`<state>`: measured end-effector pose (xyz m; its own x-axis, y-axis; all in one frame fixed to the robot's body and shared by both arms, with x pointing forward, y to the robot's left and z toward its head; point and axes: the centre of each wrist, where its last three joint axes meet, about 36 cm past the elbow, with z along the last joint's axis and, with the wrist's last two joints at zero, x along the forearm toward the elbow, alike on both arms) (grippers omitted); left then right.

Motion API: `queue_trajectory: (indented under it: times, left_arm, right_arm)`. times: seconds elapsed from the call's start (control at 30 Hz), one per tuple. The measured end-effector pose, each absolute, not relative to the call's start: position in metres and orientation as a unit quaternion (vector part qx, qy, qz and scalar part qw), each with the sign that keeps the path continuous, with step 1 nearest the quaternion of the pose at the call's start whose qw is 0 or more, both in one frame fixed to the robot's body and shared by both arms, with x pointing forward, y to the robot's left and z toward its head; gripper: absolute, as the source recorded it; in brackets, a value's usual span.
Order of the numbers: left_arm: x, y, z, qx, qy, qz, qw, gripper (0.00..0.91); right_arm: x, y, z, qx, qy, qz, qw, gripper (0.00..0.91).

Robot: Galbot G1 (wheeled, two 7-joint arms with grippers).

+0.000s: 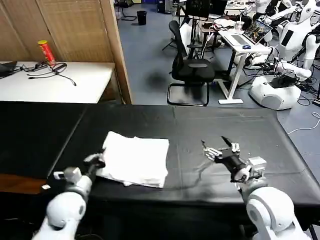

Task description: Fold and organize the clothes.

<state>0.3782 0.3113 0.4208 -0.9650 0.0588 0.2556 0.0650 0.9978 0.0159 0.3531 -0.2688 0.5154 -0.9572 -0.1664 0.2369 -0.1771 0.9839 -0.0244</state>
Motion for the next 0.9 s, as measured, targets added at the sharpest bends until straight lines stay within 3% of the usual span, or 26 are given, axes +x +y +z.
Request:
queue_trajectory:
  times: [0.33, 0.57, 0.73, 0.87, 0.9]
  left_arm:
    - [0.385, 0.398, 0.481, 0.014, -0.975, -0.197, 0.103, 0.0]
    - [0.381, 0.381, 0.522, 0.014, -0.972, -0.227, 0.064, 0.0]
    - [0.371, 0.336, 0.526, -0.022, -0.985, -0.163, 0.053, 0.0]
    - [0.37, 0.292, 0.504, -0.069, -0.992, -0.087, 0.064, 0.0]
    - [0.371, 0.282, 0.496, -0.079, -0.992, -0.076, 0.068, 0.107]
  right_arm:
    - [0.366, -0.276, 0.487, 0.06, -0.989, 0.045, 0.129, 0.878]
    - [0.367, -0.275, 0.476, 0.055, -0.988, 0.046, 0.139, 0.878]
    - [0.364, -0.275, 0.472, 0.053, -0.987, 0.047, 0.143, 0.878]
    - [0.363, -0.272, 0.472, 0.065, -0.986, 0.042, 0.145, 0.878]
    - [0.362, -0.27, 0.473, 0.07, -0.986, 0.037, 0.147, 0.878]
